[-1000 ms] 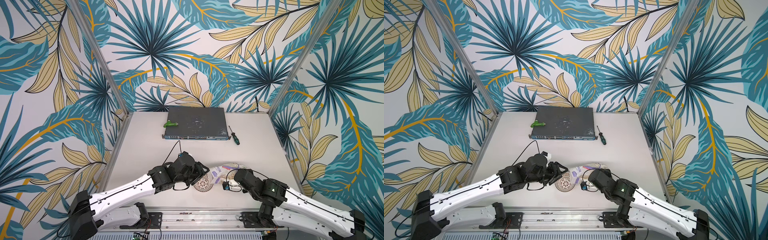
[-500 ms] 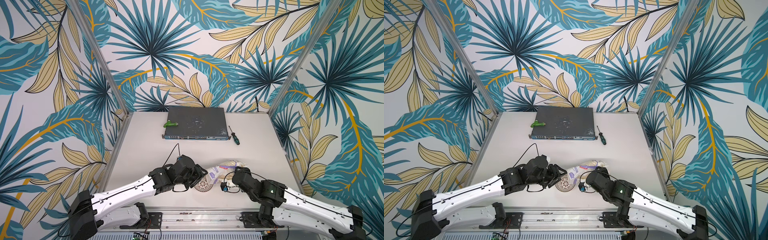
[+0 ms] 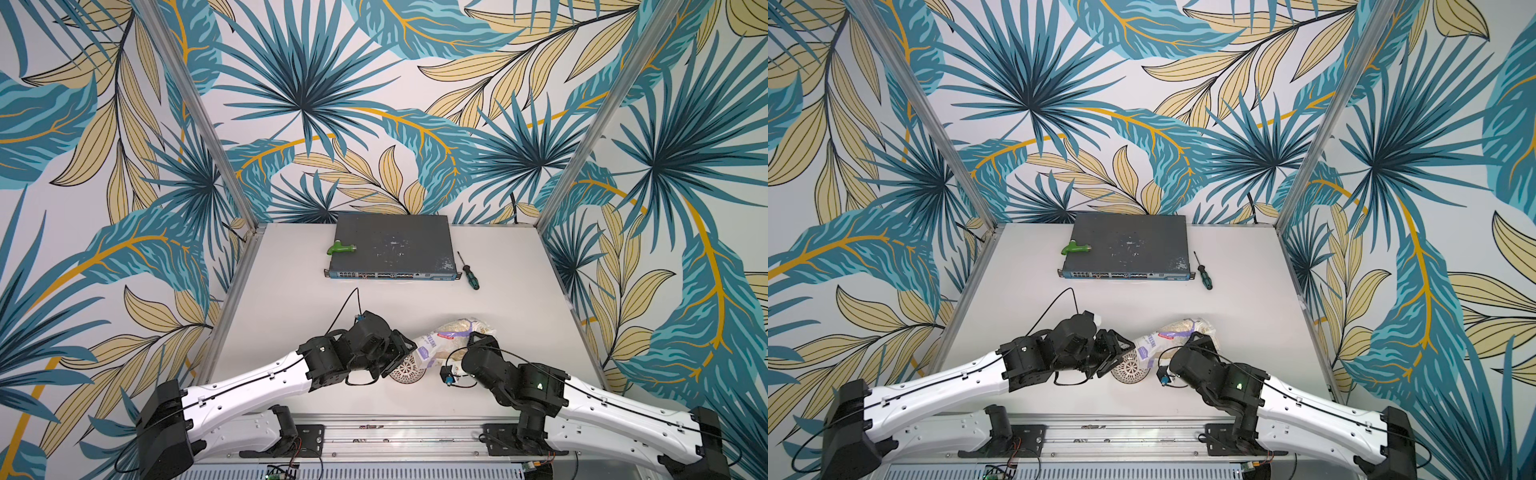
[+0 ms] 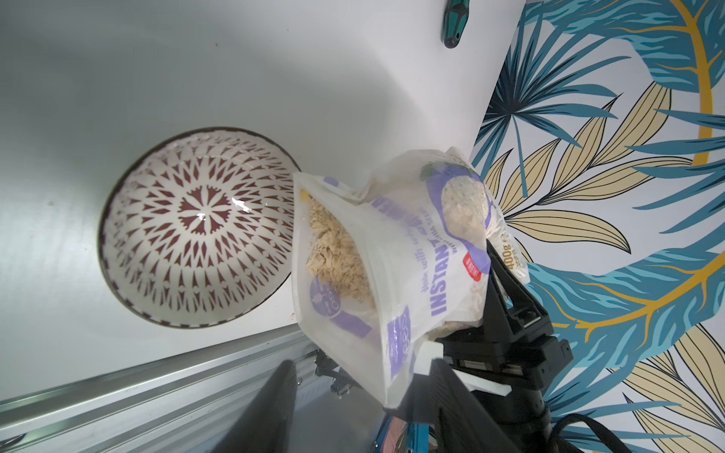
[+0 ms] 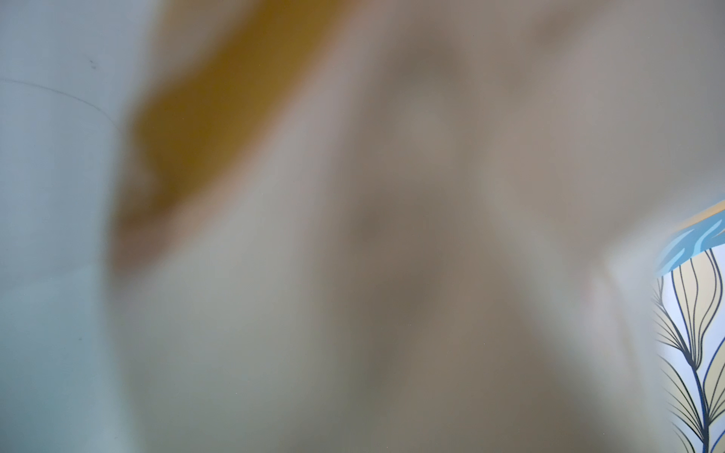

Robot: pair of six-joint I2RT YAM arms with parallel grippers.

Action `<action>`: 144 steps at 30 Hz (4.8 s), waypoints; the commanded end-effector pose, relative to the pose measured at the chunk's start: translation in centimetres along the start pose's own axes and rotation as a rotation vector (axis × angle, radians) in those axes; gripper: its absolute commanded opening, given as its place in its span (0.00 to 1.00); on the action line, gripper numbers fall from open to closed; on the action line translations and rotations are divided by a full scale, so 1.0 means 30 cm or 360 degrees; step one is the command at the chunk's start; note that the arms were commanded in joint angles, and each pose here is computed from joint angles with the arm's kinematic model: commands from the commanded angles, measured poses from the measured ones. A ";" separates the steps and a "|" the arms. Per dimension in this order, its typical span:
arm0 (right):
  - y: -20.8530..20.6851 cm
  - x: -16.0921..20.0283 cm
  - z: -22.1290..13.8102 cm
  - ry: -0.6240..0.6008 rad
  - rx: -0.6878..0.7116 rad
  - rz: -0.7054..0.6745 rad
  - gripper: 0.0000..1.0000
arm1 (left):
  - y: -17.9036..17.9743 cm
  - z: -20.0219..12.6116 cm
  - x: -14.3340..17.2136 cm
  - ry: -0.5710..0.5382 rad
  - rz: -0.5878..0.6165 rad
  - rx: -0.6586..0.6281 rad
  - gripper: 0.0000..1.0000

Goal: Pour the oats into the breakfast bowl
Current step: Pour the oats into the bowl.

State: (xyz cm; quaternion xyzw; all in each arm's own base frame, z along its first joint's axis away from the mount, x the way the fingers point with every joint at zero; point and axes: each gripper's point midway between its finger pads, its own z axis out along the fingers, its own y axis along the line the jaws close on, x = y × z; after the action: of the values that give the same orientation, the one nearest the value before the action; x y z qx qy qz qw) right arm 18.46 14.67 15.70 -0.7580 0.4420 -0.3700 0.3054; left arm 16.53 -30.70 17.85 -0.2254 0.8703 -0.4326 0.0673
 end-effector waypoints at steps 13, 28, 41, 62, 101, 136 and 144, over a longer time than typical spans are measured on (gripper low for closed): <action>-0.115 0.011 -0.028 0.0129 0.0273 0.0113 0.00 | 0.015 0.052 0.004 0.0023 -0.0130 0.0034 0.54; -0.120 0.002 -0.033 0.0153 0.0291 0.0070 0.00 | 0.011 0.092 0.014 0.0062 -0.0153 0.0037 0.53; -0.133 -0.001 -0.039 0.0221 0.0342 0.0018 0.00 | 0.030 0.109 0.009 0.0053 -0.0158 0.0012 0.53; -0.137 -0.010 -0.049 0.0276 0.0420 -0.0089 0.00 | 0.060 0.152 0.002 0.0043 -0.0181 -0.0030 0.53; -0.179 -0.011 -0.063 0.0386 0.0481 -0.0227 0.00 | 0.075 0.114 -0.009 0.0003 -0.0196 -0.0027 0.65; -0.240 -0.030 -0.085 0.0397 0.0436 -0.0319 0.00 | 0.141 0.067 -0.052 -0.0131 -0.0259 -0.0062 0.67; -0.188 -0.036 -0.059 0.0402 0.0406 -0.0379 0.00 | 0.139 0.079 -0.048 -0.0117 -0.0270 -0.0057 0.57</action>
State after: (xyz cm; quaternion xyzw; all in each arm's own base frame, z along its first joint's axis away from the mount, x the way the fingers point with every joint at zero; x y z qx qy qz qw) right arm 18.66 18.14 18.52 -0.7562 0.2973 -0.5196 0.2643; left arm 17.17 -29.67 13.32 -0.3166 0.8512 -0.4149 0.0554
